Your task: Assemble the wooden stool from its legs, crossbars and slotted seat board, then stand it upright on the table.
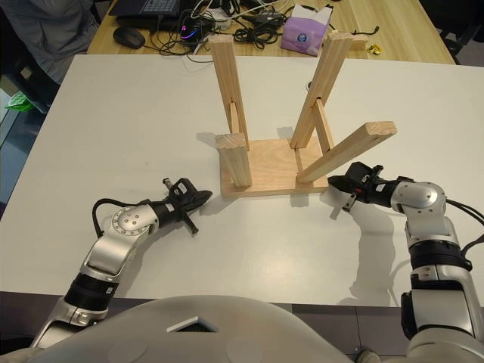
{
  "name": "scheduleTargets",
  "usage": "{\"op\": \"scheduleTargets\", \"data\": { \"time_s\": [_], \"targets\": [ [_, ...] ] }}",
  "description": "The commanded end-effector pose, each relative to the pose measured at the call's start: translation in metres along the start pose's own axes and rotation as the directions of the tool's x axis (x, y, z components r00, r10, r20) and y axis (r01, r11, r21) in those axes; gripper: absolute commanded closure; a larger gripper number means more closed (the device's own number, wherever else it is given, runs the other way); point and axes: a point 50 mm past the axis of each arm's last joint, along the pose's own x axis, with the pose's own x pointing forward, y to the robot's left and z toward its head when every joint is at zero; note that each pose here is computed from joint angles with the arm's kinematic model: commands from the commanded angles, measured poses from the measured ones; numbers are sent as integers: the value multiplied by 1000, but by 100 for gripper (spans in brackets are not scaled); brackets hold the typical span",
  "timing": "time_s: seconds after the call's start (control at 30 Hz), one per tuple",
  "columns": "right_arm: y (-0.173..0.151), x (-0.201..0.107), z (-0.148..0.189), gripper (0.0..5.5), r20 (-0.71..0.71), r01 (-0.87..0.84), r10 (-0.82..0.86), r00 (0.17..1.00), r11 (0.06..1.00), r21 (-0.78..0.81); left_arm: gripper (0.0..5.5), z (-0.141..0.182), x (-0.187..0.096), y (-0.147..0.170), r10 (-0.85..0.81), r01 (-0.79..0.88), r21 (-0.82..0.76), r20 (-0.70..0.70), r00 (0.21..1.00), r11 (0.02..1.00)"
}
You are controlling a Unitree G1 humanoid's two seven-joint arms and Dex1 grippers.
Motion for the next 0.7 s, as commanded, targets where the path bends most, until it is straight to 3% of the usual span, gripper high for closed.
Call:
{"op": "scheduleTargets", "data": {
  "time_s": [0.03,0.7],
  "targets": [
    [19,-1,-21,545,-90,-95,102,991,992,87,550,1,-2,0,-14,14,2,-9,1000,1000],
    [22,2,-19,545,-64,-105,115,991,985,138,550,7,11,-4,-24,25,-8,7,1000,1000]
  ]
}}
